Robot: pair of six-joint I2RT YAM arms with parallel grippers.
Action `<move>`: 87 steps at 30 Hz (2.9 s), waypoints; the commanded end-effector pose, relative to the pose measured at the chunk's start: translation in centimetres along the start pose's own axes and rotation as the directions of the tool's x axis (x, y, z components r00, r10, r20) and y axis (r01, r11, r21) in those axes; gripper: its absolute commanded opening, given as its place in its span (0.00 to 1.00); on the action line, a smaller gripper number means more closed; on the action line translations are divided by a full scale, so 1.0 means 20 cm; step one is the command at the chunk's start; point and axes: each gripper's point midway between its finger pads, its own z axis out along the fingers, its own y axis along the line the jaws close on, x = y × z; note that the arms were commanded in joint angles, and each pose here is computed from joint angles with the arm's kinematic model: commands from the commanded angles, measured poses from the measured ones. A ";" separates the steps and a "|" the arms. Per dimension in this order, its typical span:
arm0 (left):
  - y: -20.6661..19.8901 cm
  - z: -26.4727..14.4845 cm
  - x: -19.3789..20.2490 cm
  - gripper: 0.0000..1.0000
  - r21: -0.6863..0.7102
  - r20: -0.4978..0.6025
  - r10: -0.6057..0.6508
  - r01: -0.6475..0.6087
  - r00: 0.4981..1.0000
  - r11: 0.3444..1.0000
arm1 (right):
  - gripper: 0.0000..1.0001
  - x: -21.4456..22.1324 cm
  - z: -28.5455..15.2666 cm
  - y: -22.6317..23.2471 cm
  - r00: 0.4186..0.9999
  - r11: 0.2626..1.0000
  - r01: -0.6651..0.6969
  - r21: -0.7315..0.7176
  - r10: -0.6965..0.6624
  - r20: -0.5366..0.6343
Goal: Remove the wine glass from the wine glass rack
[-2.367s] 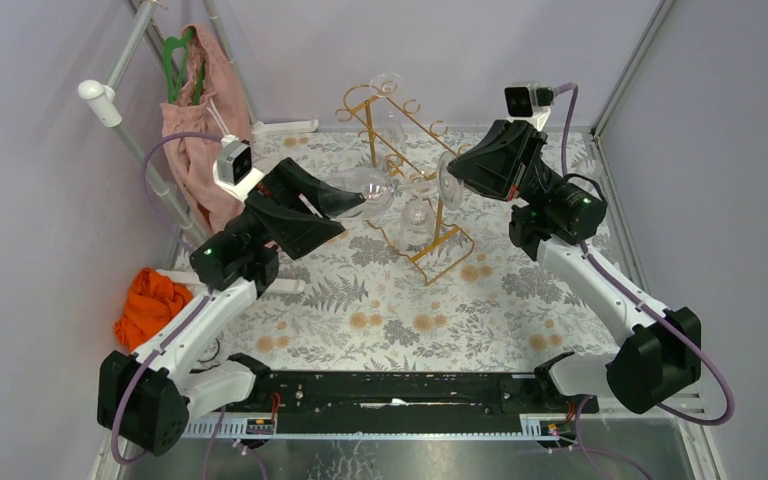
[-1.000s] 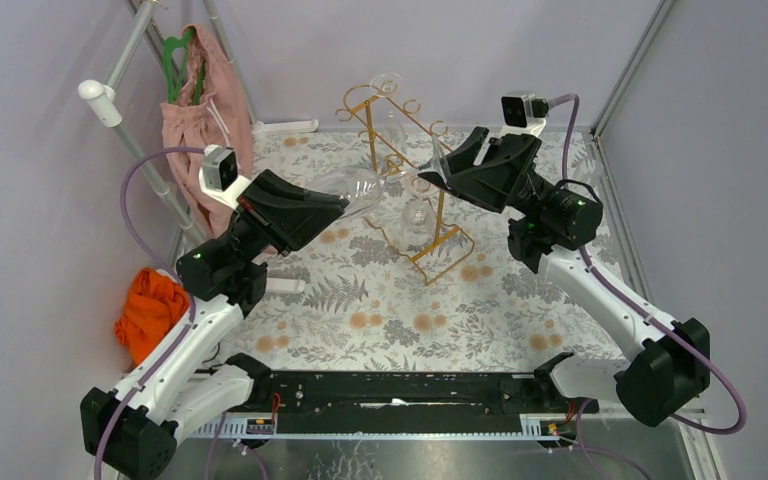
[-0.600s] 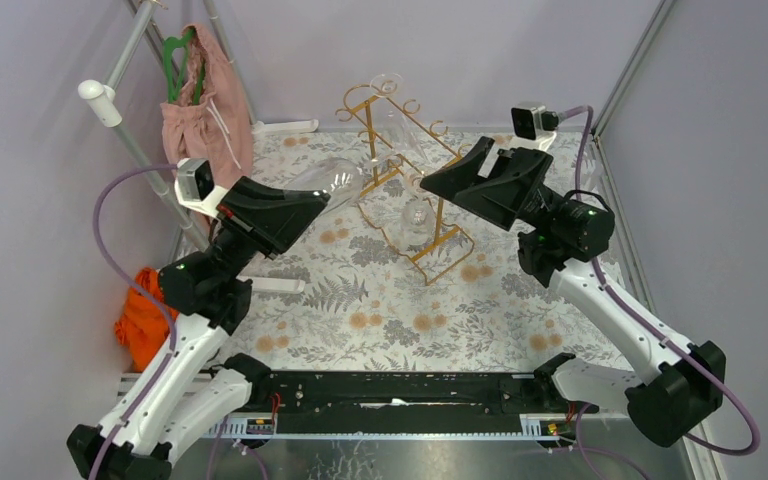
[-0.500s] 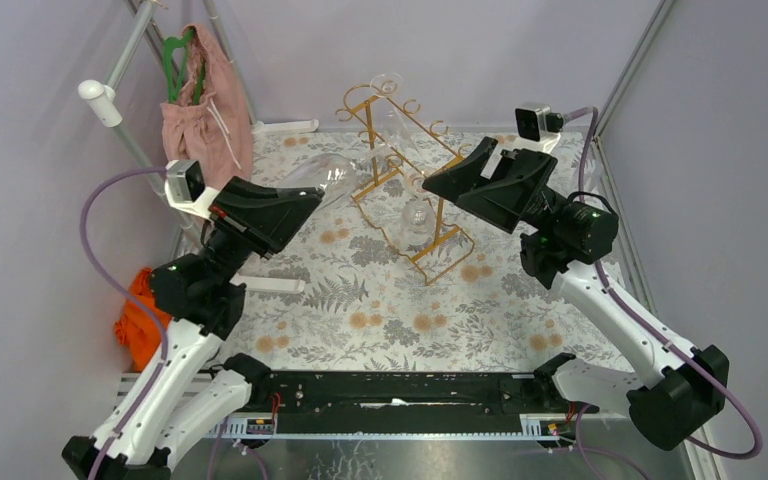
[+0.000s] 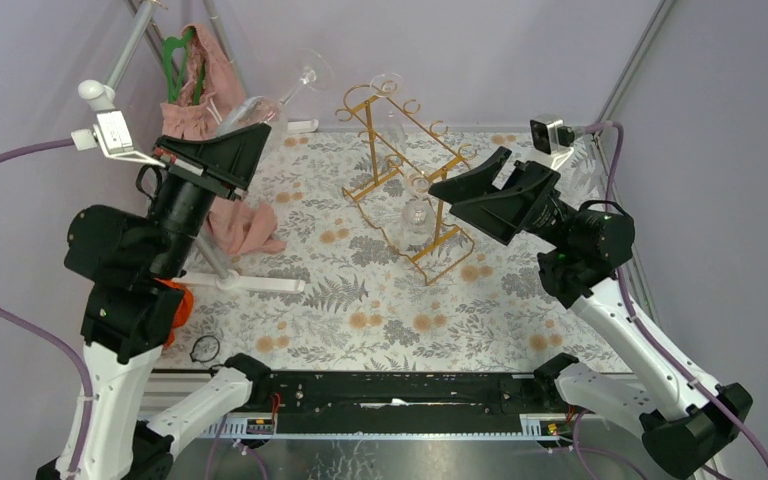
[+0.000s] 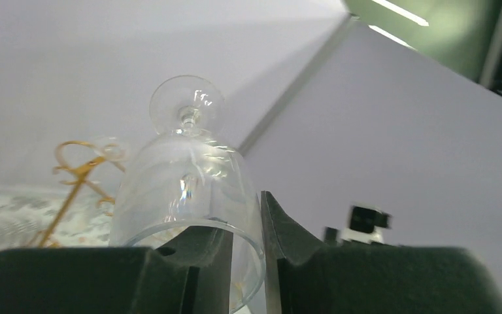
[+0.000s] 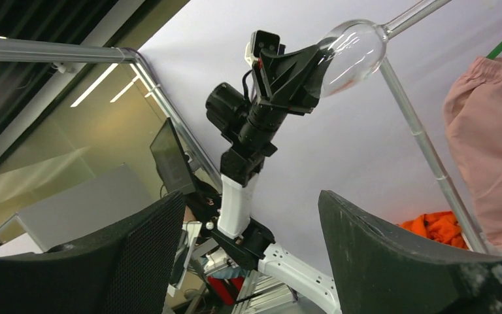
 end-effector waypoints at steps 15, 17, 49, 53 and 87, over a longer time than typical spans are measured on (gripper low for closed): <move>0.66 0.14 0.03 0.00 -0.621 -0.269 0.218 -0.342 0.938 0.705 | 0.87 -0.07 -0.07 0.08 0.972 0.959 0.225 0.174 -0.233 0.028; 0.73 0.15 0.07 0.00 -0.642 -0.309 0.219 -0.373 0.925 0.670 | 0.87 -0.07 -0.08 0.08 0.969 0.952 0.234 0.198 -0.244 0.027; 1.58 0.40 0.51 0.00 -0.650 -0.633 -0.078 -0.474 0.770 0.593 | 0.98 -0.13 -0.20 -0.05 0.938 0.853 0.303 0.426 -0.346 0.025; 1.74 0.37 0.57 0.00 -0.674 -0.648 -0.148 -0.471 0.747 0.569 | 0.98 -0.14 -0.20 -0.08 0.938 0.842 0.300 0.449 -0.346 0.020; 2.24 0.12 1.01 0.00 -0.690 -0.723 -0.432 -0.536 0.538 0.487 | 1.00 -0.16 -0.26 -0.05 0.920 0.806 0.333 0.489 -0.391 0.018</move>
